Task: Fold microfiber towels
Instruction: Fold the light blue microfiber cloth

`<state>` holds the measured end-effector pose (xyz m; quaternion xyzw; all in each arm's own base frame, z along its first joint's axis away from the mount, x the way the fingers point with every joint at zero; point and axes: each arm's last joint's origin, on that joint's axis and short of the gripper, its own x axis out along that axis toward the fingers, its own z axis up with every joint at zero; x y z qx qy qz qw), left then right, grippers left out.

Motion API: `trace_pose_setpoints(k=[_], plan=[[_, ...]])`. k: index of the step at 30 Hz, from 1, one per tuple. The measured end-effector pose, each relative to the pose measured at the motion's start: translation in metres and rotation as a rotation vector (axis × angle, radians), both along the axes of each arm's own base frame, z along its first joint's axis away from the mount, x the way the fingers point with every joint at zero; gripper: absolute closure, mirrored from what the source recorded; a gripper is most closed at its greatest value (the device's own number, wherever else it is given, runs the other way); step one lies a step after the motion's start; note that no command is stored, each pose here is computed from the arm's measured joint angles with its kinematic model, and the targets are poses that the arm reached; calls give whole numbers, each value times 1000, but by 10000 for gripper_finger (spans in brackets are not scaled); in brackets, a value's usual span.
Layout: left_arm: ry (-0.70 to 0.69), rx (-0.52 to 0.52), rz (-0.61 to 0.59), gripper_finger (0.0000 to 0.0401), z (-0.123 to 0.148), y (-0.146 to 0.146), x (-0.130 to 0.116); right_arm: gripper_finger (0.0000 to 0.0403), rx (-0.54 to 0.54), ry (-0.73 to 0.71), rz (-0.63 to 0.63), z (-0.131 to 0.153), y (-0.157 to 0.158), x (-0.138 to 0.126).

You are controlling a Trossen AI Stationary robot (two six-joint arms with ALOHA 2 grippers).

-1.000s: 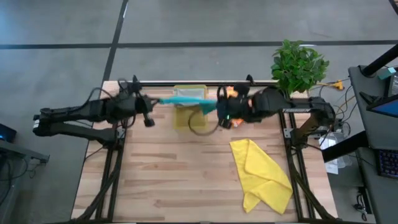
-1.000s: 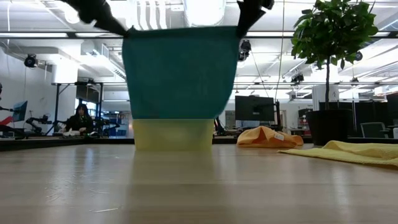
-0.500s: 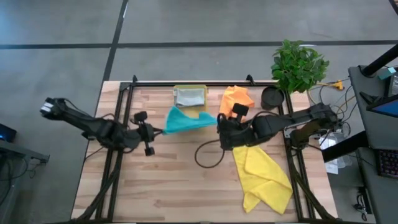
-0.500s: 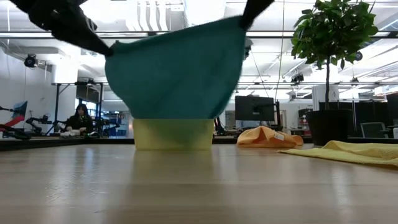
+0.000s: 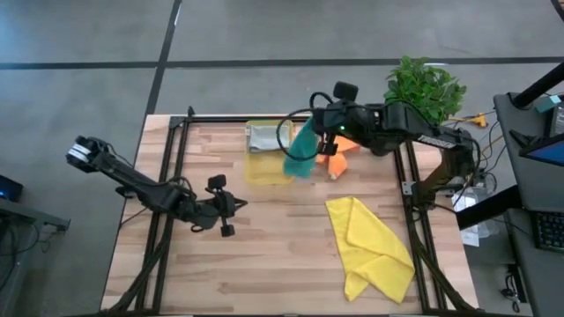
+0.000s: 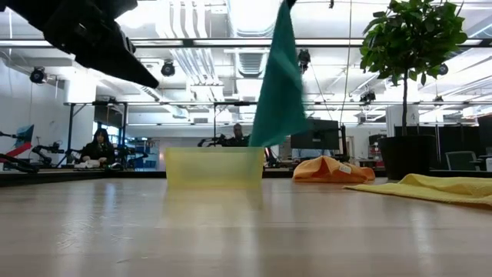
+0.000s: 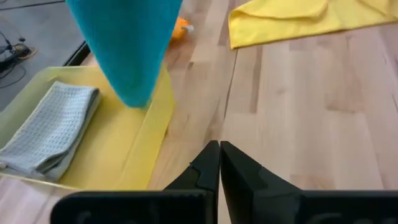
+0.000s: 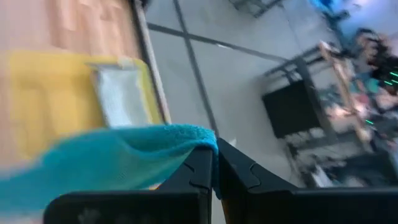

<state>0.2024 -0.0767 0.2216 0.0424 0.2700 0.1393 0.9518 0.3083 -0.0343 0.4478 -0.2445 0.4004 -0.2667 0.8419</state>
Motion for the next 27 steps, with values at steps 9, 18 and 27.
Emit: trace_pose_setpoints(k=[9, 18, 27], plan=[[-207, 94, -38, 401, 40, 0, 10, 394, -8, -55, 20, 17, 0, -4], [-528, 21, 40, 399, 101, 24, 28, 394, 115, -198, -88, 26, 2, -10], [-577, 6, 15, 296, 135, 29, 63, 394, 338, -203, -129, 14, 6, -5]])
